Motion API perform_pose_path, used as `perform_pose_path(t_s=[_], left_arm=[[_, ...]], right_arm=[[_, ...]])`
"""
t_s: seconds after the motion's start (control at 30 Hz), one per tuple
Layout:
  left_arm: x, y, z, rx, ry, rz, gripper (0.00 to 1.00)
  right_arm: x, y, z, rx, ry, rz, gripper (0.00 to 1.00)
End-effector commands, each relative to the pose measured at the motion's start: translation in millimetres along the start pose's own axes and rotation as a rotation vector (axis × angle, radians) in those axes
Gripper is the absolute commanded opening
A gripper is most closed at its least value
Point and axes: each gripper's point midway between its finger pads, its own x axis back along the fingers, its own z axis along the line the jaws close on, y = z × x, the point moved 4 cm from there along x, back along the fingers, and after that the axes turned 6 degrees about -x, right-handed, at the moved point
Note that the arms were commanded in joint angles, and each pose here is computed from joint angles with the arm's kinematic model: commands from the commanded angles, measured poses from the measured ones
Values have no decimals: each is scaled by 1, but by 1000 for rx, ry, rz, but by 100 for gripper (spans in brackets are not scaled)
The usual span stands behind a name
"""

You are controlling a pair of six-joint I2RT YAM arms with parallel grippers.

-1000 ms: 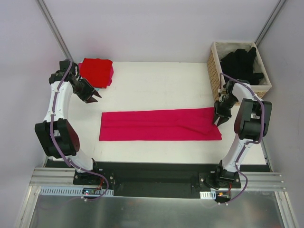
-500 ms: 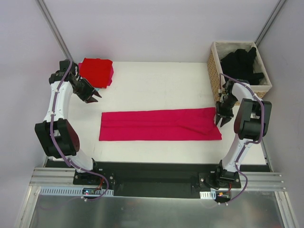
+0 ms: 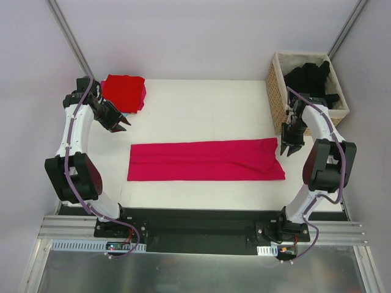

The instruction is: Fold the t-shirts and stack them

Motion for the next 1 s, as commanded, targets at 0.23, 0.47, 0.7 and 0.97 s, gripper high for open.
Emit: perform_pose_path(t_s=[0.23, 0.47, 0.7, 0.97], left_arm=[[4, -2, -4, -5, -27, 2, 31], [4, 0, -5, -12, -29, 2, 30], [4, -6, 0, -16, -17, 4, 30], [2, -10, 4, -17, -10, 9, 30]], right_arm=[[39, 0, 32, 130, 97, -227, 34], [6, 20, 68, 216, 295, -159, 35], [-6, 33, 112, 318, 353, -137, 36], [-10, 25, 143, 381, 353, -105, 36]])
